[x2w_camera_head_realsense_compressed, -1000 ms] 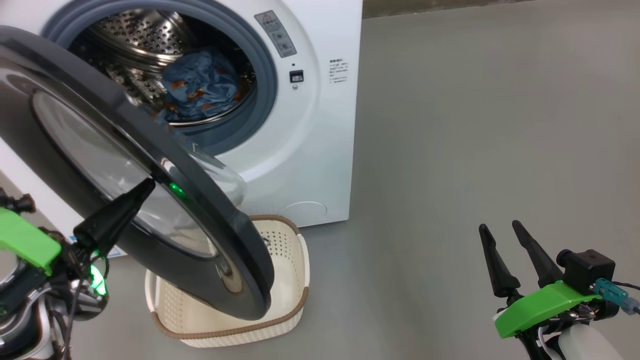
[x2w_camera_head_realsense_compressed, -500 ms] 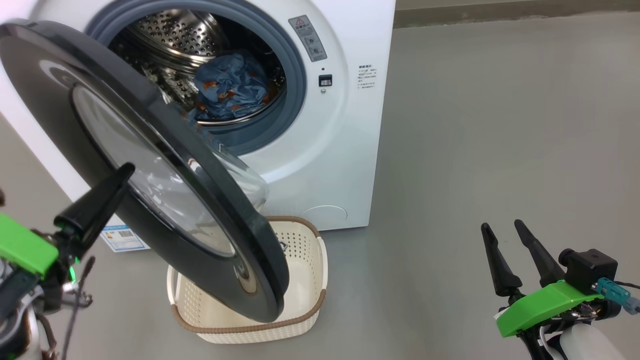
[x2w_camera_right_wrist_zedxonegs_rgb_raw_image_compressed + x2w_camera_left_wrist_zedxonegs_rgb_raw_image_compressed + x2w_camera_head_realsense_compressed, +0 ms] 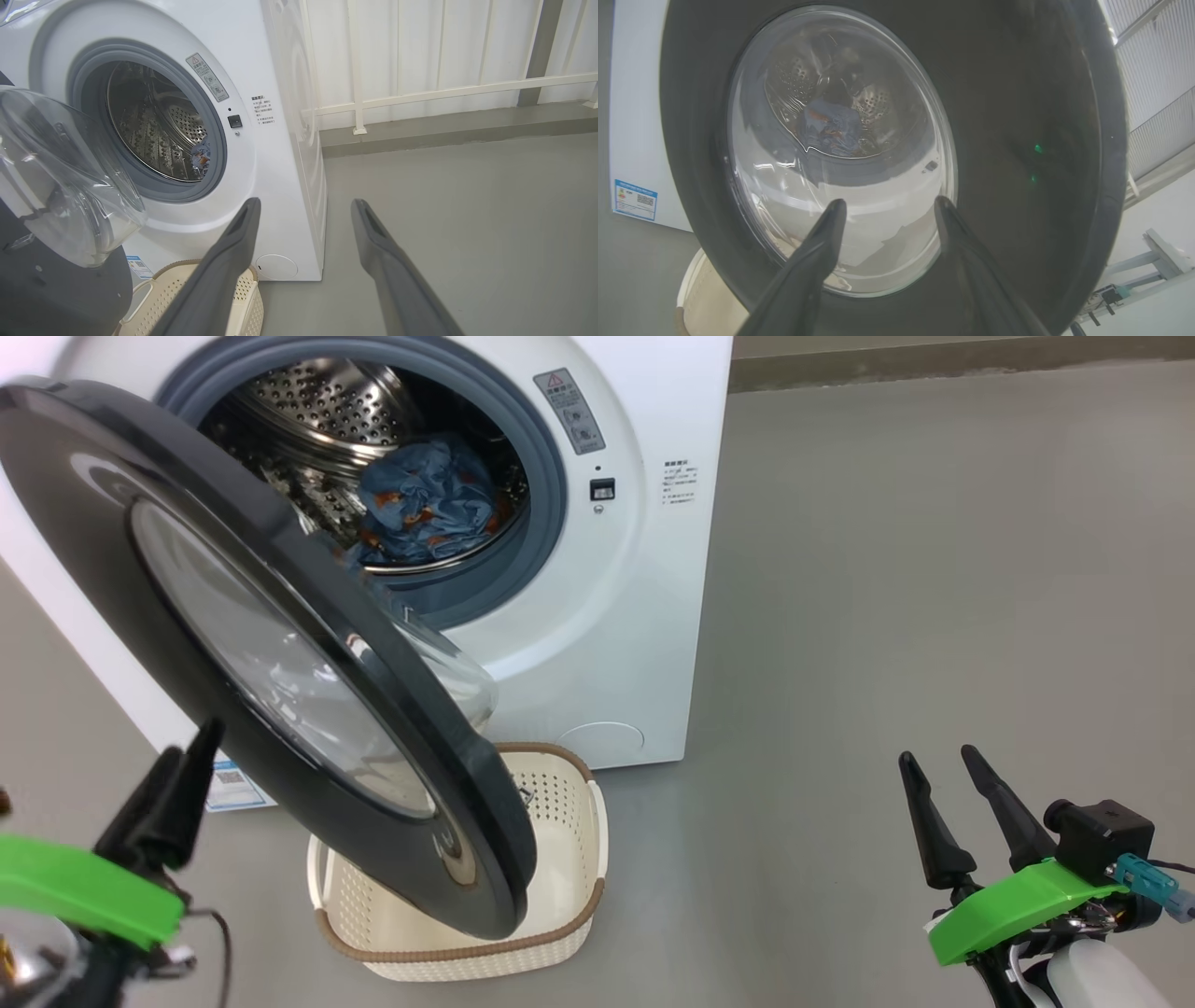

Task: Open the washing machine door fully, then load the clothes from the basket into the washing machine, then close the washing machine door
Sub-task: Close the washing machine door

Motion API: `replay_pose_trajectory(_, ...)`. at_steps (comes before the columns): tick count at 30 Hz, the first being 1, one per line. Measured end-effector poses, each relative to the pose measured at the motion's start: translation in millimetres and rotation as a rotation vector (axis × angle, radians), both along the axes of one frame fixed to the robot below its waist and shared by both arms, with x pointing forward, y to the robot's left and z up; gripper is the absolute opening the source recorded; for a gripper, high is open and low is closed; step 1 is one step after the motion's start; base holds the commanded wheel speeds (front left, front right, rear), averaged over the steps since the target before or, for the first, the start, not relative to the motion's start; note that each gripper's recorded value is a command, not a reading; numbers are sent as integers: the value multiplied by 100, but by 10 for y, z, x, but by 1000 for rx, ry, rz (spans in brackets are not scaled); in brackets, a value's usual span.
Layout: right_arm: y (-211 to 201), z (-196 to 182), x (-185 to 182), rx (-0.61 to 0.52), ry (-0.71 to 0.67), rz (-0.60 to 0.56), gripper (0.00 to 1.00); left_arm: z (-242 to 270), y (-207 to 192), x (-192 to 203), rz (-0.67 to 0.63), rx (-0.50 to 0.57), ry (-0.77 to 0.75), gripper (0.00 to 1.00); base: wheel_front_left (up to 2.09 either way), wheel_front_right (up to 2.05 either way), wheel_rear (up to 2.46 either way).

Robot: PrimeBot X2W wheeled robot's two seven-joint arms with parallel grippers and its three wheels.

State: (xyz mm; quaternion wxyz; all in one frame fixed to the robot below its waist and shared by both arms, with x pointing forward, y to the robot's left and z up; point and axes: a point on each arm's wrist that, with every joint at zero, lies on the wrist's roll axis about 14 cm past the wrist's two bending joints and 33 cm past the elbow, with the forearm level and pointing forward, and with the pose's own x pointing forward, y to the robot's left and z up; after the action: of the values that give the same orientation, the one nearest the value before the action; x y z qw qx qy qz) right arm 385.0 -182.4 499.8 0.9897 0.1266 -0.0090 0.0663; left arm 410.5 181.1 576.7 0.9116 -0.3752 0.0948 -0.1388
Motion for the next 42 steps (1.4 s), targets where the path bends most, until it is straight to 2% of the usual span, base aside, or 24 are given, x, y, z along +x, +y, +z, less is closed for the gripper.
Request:
replay_pose_trajectory(5,-26,-11,-12,-1,3,-7,100,-233,29,-36,90,119,-30,100,0,0,0)
replay_pose_trajectory(14,-33,-8,-15,-2,2,-8,100,-394,56,-90,198,226,-133,100,0,0,0)
replay_pose_trajectory(16,-35,-7,-16,-2,2,-9,100,-454,74,-106,223,220,-140,100,0,0,0)
replay_pose_trajectory(29,-80,-50,-18,-2,15,-21,100,-853,-6,-177,213,379,-160,100,0,0,0)
replay_pose_trajectory(42,-92,-57,9,-8,17,-20,100,-985,-28,-211,211,396,-140,100,0,0,0)
